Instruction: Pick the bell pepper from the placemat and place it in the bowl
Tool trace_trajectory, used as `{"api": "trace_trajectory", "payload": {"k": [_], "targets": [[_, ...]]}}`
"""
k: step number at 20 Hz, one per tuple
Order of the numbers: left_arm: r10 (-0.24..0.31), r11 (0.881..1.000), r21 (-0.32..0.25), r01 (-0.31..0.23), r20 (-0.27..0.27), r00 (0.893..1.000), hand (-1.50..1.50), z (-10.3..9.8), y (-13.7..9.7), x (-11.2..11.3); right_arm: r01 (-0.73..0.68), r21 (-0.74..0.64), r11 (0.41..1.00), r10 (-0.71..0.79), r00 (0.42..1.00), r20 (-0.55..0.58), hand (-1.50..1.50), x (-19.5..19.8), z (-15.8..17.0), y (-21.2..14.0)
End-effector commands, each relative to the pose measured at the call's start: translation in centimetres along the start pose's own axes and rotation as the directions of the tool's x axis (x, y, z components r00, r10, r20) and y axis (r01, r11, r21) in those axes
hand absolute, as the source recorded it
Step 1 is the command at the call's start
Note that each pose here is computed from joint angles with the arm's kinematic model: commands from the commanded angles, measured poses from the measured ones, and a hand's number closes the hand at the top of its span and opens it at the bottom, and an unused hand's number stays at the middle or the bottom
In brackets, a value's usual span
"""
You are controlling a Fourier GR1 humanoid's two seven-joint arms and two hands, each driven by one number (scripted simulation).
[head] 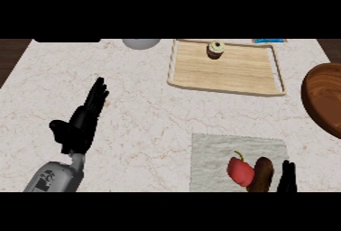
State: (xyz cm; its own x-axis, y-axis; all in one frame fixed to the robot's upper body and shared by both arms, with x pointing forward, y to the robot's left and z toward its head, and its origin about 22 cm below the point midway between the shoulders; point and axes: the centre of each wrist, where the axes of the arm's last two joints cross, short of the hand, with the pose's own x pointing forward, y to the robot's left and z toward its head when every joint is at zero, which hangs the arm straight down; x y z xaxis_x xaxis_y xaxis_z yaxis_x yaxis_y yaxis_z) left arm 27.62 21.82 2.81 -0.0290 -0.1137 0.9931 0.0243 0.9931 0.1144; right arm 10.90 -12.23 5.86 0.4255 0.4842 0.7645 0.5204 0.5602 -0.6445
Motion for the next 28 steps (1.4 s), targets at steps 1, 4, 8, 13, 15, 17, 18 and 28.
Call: {"api": "trace_trajectory", "payload": {"k": [1, 4, 8, 13, 15, 17, 18, 28], "targets": [[0.015, 1.000, -0.002, -0.015, -0.006, 1.000, 0.00, 0.6, -0.9, -1.1, 0.054, 0.004, 0.999, -0.054, 0.997, -0.048, -1.50, 1.2, 1.5, 0.2], [-0.016, 1.000, -0.003, 0.016, -0.014, 1.000, 0.00, 1.4, 0.8, -0.3, 0.121, 0.000, 0.993, -0.121, 0.992, -0.022, -1.50, 2.7, 0.8, -0.3], [0.013, 1.000, -0.018, -0.013, -0.018, 1.000, 0.00, 1.3, -0.3, 0.6, 0.129, -0.012, 0.992, -0.129, 0.992, 0.011, -1.50, 0.4, 1.4, 0.6], [-0.013, 1.000, 0.009, 0.013, -0.005, 1.000, 0.00, 1.3, -0.7, -1.8, 0.206, 0.008, 0.979, -0.206, 0.978, 0.019, -1.50, 0.9, 2.6, 0.8], [0.008, 1.000, -0.009, -0.008, 0.001, 1.000, 0.00, 1.3, -0.8, -0.1, 0.203, 0.012, 0.979, -0.203, 0.979, -0.009, -1.50, 0.9, 0.9, 1.3], [-0.013, 1.000, -0.003, 0.013, -0.027, 1.000, 0.00, 1.3, 0.9, -0.4, 0.235, 0.005, 0.972, -0.235, 0.972, -0.018, -1.50, 0.2, 1.9, 2.4], [-0.003, 1.000, -0.009, 0.003, -0.005, 1.000, 0.00, 1.3, -0.2, 0.3, 0.218, -0.005, 0.976, -0.218, 0.976, -0.022, -1.50, -0.3, -1.0, 0.9], [0.005, 1.000, -0.007, -0.005, -0.018, 1.000, 0.00, -0.5, -0.5, 0.3, 0.243, 0.003, 0.970, -0.242, 0.970, -0.030, -1.50, -2.8, -1.7, 4.8]]}}
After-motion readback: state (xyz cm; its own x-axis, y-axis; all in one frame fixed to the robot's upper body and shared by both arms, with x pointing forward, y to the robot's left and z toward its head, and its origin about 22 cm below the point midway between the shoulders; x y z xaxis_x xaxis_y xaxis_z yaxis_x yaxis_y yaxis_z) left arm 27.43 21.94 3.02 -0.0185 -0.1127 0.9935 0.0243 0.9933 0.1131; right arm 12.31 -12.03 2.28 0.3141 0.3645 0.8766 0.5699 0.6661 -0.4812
